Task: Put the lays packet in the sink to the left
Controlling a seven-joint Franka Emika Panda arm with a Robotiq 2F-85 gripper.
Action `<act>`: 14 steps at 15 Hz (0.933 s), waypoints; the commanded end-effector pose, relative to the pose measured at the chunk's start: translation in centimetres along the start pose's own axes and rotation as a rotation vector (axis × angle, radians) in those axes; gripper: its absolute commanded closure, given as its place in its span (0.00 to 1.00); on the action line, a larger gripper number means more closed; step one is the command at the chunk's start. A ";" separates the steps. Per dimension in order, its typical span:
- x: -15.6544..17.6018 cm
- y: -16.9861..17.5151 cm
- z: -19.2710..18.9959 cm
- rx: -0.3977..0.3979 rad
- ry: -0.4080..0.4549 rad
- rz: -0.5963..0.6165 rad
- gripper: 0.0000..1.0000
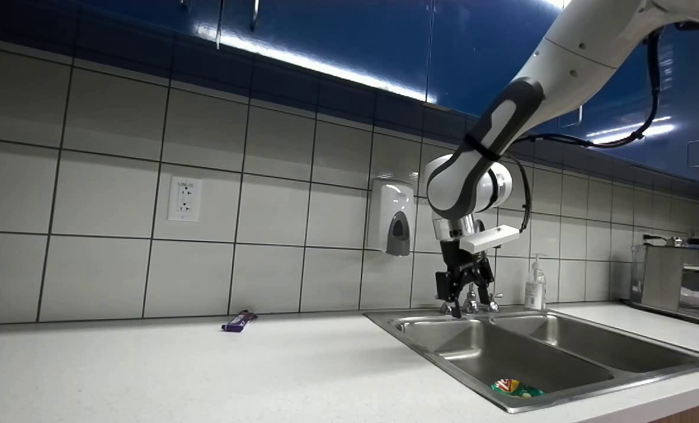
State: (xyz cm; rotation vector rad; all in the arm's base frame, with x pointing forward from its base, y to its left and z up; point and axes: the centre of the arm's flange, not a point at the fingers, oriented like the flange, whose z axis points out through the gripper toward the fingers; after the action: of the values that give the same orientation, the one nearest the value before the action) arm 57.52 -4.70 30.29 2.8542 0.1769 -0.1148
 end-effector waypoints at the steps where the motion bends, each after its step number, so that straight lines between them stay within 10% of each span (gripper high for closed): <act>1: -3.8 -4.3 -4.2 0.028 -0.021 0.013 0.00; 14: -14.4 -13.9 -8.4 0.268 -0.161 -0.036 0.00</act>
State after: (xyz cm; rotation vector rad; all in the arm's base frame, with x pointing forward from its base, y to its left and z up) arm 45.27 8.91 35.16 3.0419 0.2011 -0.3256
